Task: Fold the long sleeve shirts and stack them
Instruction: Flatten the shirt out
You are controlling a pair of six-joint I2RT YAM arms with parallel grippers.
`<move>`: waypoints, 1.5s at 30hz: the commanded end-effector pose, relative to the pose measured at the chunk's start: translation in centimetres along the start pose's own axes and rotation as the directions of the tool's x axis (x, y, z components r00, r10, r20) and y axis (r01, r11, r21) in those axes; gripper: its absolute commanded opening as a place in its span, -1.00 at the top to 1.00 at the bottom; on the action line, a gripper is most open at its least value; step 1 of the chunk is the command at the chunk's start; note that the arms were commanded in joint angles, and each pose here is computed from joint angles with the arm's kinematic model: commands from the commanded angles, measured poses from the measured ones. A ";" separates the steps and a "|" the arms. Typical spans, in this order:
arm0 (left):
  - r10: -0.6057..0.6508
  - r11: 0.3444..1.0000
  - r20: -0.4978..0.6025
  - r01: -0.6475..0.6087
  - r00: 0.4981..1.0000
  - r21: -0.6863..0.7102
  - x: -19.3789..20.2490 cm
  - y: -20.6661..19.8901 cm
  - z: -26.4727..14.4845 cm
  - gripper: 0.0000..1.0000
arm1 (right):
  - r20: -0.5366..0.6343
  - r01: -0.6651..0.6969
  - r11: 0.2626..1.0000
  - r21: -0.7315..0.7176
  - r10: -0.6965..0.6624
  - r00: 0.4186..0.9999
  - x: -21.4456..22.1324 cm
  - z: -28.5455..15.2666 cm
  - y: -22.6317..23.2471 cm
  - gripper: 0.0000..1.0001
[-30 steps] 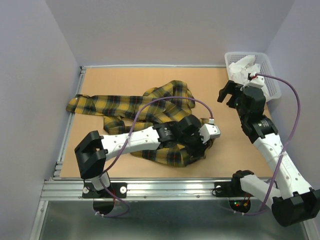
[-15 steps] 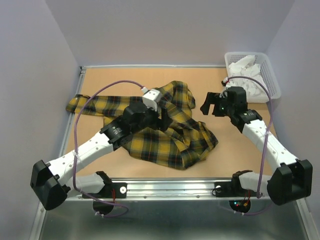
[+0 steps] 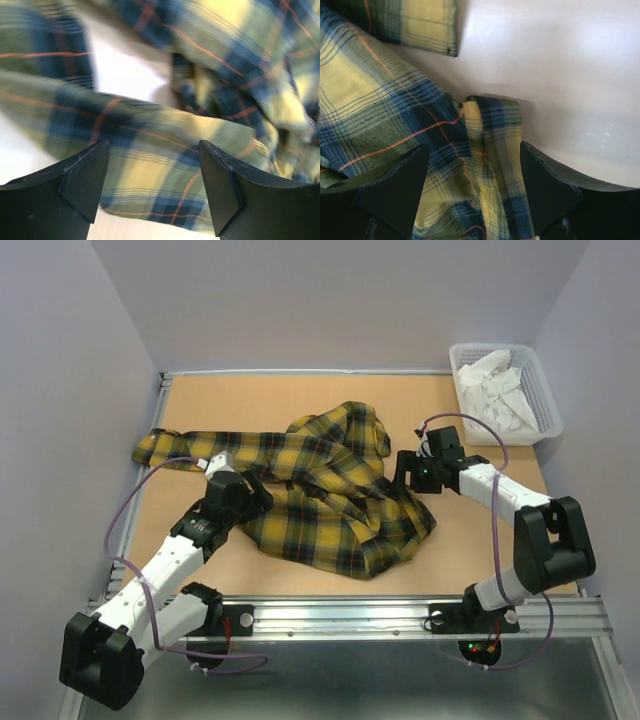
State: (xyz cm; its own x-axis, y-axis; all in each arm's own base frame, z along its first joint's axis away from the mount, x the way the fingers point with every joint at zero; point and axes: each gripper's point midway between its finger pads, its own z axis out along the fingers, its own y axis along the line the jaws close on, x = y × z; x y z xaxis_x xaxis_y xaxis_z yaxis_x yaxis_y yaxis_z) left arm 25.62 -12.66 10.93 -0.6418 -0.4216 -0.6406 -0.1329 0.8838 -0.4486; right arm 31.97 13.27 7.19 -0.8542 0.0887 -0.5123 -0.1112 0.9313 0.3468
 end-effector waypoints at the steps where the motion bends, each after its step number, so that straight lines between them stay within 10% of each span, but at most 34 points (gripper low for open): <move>1: -0.129 0.988 0.088 0.136 0.988 -0.077 -1.2 2.8 -0.3 -0.64 | 0.094 0.142 0.983 -0.119 -0.132 0.987 -3.7 0.7 3.8 -0.55; 14: -0.244 0.888 0.273 0.328 0.930 -0.323 -4.9 11.8 0.0 -0.62 | 0.170 0.302 0.924 -0.235 -0.267 0.949 -7.3 2.7 9.7 -0.67; 30: -0.416 0.844 0.190 0.456 0.889 -0.282 -5.8 13.8 5.0 -0.58 | 0.178 0.371 0.870 -0.323 -0.330 0.927 -8.3 5.4 11.8 -0.67; 34: -0.433 0.845 0.150 0.459 0.889 -0.275 -5.5 13.6 6.3 -0.53 | 0.180 0.381 0.860 -0.338 -0.338 0.924 -8.5 5.7 12.2 -0.39; 38: -0.448 0.841 0.123 0.464 0.886 -0.279 -4.9 13.7 7.2 -0.26 | 0.201 0.396 0.853 -0.338 -0.346 0.916 -9.2 5.3 12.5 0.35; 41: -0.452 0.836 0.110 0.463 0.885 -0.293 -4.4 14.0 7.6 0.13 | 0.251 0.414 0.858 -0.305 -0.347 0.904 -10.7 3.9 12.8 0.91; 45: -0.449 0.833 0.112 0.460 0.887 -0.307 -4.2 14.4 7.8 0.73 | 0.375 0.437 0.881 -0.183 -0.348 0.859 -14.5 0.1 12.8 0.99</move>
State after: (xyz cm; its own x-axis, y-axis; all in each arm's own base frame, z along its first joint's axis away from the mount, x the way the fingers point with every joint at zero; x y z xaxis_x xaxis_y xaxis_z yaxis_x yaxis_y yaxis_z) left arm 31.96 0.06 2.25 -0.4267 -0.7940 -0.4330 -0.6376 0.6036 -0.4787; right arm 39.82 24.07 9.60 -0.7081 -0.1756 -0.6840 -0.5351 0.7654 0.3575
